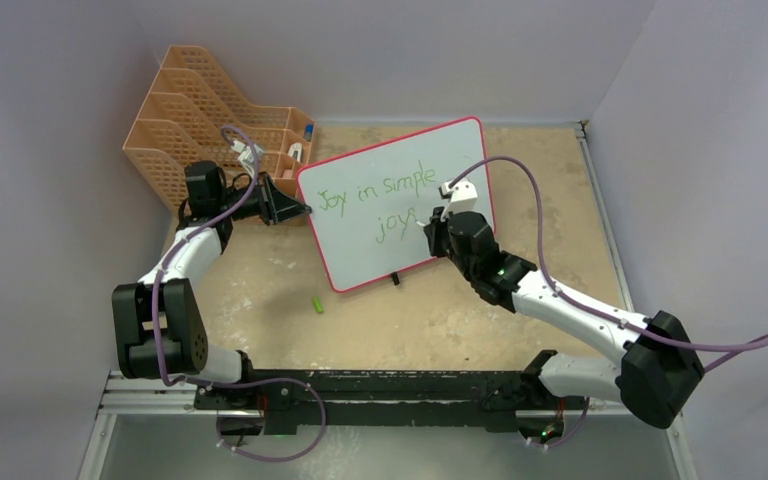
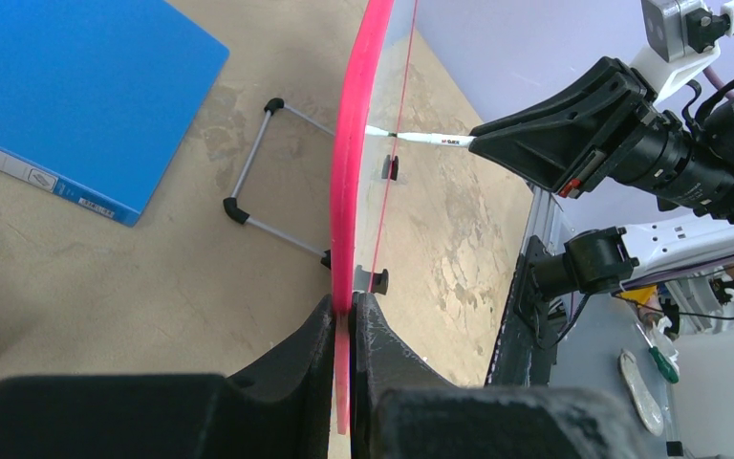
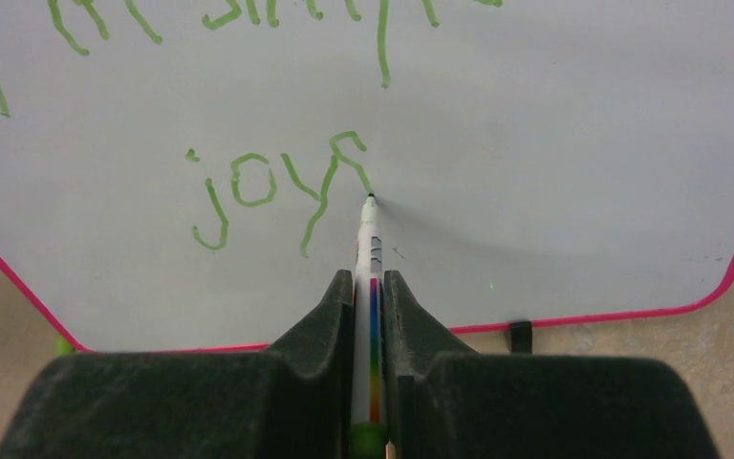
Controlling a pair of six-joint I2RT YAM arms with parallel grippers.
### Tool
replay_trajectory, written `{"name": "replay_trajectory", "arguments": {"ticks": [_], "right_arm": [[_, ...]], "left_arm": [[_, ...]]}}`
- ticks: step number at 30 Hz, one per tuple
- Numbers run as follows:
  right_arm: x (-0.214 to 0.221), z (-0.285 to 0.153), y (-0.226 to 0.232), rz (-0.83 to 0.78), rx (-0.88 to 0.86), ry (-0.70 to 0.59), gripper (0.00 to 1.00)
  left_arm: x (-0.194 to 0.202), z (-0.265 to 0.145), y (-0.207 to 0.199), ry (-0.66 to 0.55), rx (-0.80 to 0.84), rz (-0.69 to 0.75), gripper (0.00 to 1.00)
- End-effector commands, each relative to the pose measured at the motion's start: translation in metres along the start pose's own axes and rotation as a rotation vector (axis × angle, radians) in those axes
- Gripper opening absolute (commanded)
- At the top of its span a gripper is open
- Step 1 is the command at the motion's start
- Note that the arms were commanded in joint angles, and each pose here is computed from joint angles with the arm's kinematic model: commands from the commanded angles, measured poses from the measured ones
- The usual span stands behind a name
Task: Write a sentence on the whiteboard
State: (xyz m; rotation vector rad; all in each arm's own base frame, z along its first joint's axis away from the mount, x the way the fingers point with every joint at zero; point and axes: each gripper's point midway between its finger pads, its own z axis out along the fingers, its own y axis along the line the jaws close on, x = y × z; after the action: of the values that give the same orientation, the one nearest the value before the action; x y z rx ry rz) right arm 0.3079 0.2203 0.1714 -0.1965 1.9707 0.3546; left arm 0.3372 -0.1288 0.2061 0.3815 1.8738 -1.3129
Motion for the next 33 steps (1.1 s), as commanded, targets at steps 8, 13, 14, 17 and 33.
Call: {"name": "replay_trajectory", "arguments": {"ticks": [8,13,14,17,33], "right_arm": [[-0.018,0.007,0.018,0.018,-0.068,-0.041,0.00],[-0.021,0.005,0.018,0.022,-0.069,-0.047,0.00],[-0.022,0.005,0.018,0.024,-0.068,-0.051,0.00],[-0.026,0.004,0.018,0.042,-0.066,-0.063,0.00],[-0.060,-0.014,0.023,0.085,-0.101,-0.161,0.00]], "left_arm": [[-0.014,-0.001,-0.011,-0.016,0.013,0.077,0.00],[-0.014,-0.001,-0.010,-0.016,0.012,0.076,0.00],[-0.014,-0.001,-0.010,-0.016,0.012,0.076,0.00],[-0.014,-0.001,-0.011,-0.015,0.013,0.075,0.00],[-0.016,-0.001,-0.010,-0.020,0.003,0.077,0.00]]}}
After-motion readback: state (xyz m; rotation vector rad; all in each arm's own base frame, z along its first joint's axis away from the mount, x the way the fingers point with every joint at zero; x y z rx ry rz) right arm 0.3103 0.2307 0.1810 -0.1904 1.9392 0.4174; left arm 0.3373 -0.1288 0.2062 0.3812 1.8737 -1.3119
